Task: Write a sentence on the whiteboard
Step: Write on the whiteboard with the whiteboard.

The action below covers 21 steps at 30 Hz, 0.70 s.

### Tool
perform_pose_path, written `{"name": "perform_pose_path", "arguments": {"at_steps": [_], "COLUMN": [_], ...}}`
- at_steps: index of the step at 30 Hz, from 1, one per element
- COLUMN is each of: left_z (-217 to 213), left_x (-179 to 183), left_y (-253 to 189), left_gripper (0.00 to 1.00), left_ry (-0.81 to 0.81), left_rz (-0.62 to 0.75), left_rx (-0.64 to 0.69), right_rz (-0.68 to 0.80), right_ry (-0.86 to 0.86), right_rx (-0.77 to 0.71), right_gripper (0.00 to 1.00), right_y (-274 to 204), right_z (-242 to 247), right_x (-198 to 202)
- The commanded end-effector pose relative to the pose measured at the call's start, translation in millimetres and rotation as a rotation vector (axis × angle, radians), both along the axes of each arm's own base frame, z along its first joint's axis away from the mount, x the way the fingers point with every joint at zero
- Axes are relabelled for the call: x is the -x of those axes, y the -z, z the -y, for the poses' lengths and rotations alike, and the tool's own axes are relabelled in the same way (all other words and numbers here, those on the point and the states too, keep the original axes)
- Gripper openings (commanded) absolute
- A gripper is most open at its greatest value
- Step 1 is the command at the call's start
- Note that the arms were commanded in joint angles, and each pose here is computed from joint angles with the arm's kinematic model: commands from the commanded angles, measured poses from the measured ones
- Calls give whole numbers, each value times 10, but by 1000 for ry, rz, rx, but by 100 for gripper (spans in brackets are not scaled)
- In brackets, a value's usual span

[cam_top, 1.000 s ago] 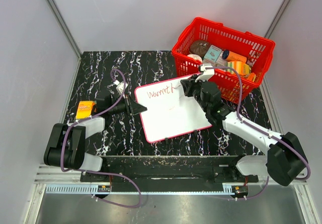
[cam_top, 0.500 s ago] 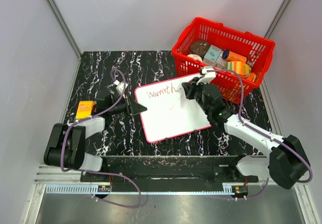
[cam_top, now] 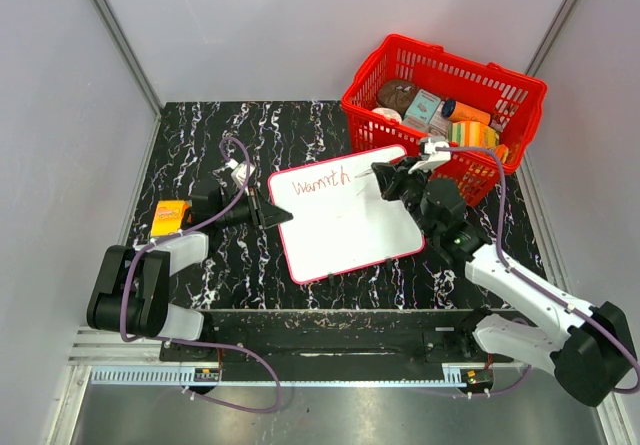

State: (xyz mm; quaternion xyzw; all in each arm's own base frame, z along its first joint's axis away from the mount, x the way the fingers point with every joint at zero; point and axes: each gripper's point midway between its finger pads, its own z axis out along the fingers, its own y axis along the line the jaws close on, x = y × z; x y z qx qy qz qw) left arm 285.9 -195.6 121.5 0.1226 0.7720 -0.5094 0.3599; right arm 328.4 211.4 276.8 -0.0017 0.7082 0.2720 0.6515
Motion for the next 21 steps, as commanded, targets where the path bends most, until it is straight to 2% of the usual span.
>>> {"name": "perform_pose_path", "arguments": {"at_steps": [1, 21], "left_z": [-85, -90], "left_x": [-196, -190], "left_y": [139, 136], "left_gripper": [0, 0], "left_ry": [-61, -63], "left_rz": [150, 154], "left_rx": [-140, -141], "right_rz": [49, 53], "right_ry": [8, 0], "right_rx": [-44, -12], "right_gripper": [0, 0], "right_y": [-203, -228], "right_z": [76, 86], "right_x": [58, 75]}}
